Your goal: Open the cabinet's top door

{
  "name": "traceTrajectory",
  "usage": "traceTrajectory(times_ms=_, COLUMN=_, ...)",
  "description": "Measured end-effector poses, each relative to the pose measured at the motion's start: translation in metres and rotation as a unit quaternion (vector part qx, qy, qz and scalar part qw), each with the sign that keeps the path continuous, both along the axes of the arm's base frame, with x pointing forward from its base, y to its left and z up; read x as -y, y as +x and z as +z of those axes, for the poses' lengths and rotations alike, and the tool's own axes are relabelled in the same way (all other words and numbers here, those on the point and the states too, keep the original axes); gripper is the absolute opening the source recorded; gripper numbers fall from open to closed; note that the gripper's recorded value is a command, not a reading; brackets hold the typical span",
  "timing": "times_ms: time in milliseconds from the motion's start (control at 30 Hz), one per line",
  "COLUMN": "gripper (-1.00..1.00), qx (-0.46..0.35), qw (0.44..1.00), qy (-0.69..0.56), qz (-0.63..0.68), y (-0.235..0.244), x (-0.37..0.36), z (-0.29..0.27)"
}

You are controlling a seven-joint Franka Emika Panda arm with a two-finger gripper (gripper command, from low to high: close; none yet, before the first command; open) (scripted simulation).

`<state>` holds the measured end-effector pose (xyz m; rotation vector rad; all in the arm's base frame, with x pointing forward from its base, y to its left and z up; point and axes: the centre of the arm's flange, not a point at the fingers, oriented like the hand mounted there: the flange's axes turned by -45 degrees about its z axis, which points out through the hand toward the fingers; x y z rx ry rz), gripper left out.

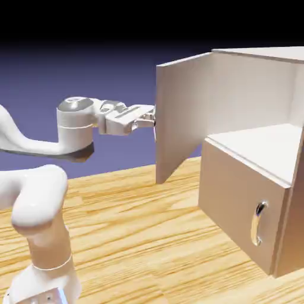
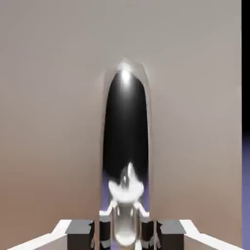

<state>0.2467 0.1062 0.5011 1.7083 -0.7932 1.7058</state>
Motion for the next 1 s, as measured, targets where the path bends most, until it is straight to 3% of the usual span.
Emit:
traceTrajectory(times_ms=433, gripper=-1.00, qx=0.000, qw=0.997, qy=-0.002, qz=-0.075, y=-0.015, x=-0.059, z=0.000)
traceTrajectory(times_ms=1000, gripper=-1.00, qx=-0.001, qw=0.963, qy=-0.002, qz=-0.270, y=-0.013, x=-0.219, z=0.000)
